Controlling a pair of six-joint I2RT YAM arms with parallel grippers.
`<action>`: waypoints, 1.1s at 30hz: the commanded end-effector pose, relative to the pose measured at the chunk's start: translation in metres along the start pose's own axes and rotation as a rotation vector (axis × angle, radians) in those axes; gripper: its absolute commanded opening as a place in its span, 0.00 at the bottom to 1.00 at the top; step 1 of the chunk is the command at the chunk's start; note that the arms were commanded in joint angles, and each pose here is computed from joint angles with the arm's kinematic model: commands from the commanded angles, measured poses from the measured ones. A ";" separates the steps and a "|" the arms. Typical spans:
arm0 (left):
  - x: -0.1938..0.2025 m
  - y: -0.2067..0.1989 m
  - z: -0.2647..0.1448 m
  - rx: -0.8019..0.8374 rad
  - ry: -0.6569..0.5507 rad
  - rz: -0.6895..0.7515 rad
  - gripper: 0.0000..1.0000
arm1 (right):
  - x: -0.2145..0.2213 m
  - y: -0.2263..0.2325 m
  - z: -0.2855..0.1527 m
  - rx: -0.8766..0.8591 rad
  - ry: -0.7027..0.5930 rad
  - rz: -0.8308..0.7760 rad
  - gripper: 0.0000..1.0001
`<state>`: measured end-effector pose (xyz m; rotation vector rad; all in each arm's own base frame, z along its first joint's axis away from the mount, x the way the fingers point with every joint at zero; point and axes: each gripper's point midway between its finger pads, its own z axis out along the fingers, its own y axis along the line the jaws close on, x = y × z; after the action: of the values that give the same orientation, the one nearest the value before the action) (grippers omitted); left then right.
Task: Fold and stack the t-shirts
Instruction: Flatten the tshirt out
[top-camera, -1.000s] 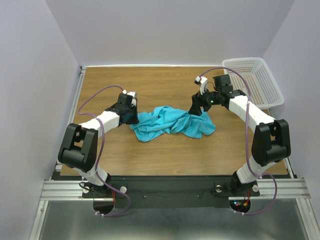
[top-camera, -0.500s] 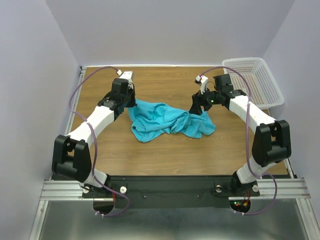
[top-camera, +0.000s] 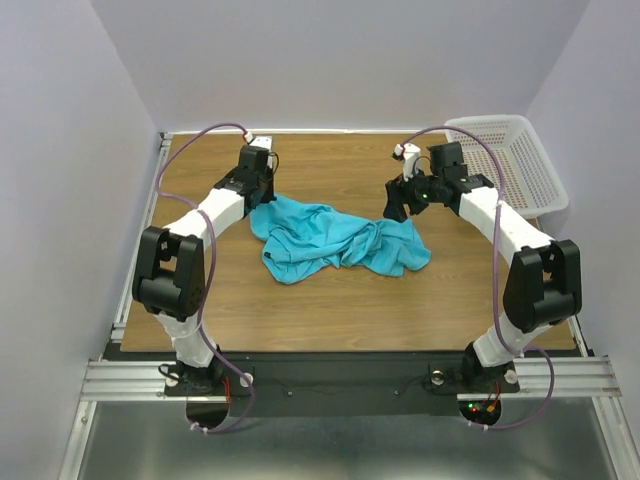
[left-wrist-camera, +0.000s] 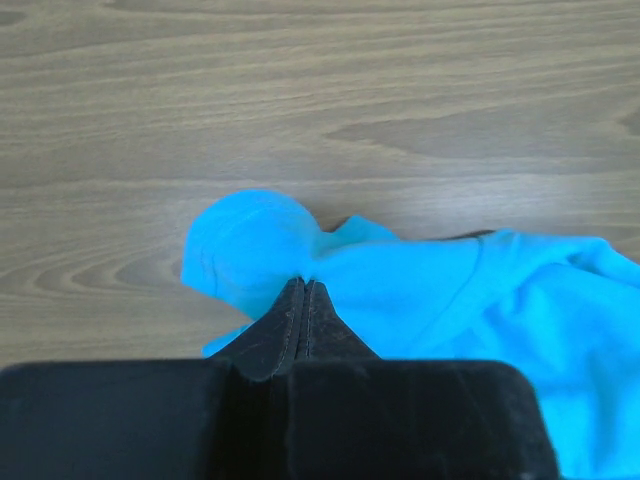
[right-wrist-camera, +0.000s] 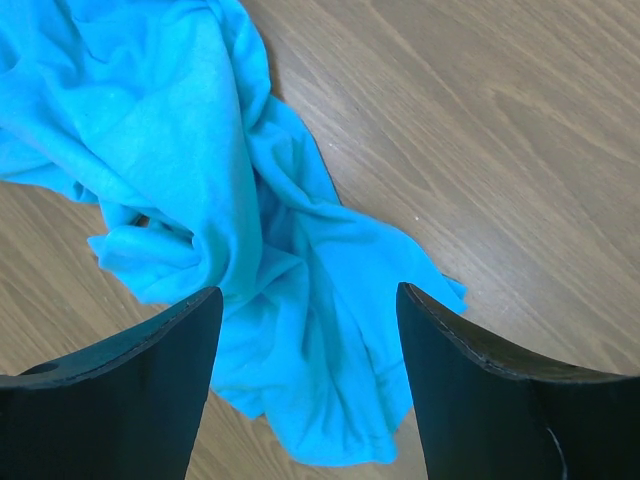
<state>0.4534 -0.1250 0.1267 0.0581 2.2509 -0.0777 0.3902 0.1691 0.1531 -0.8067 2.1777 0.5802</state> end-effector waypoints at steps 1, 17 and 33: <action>-0.047 0.033 0.002 -0.103 -0.116 -0.049 0.00 | -0.020 -0.001 0.001 0.004 -0.045 -0.014 0.76; -0.138 -0.018 0.020 0.164 -0.261 0.115 0.00 | -0.018 -0.002 0.004 0.003 -0.043 -0.003 0.75; -0.119 0.053 0.002 -0.017 -0.270 -0.077 0.72 | -0.009 -0.001 0.009 -0.004 -0.028 0.009 0.75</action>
<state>0.5356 -0.1128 0.1558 0.0908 2.1345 -0.0431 0.3904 0.1710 0.1428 -0.7802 2.2152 0.6053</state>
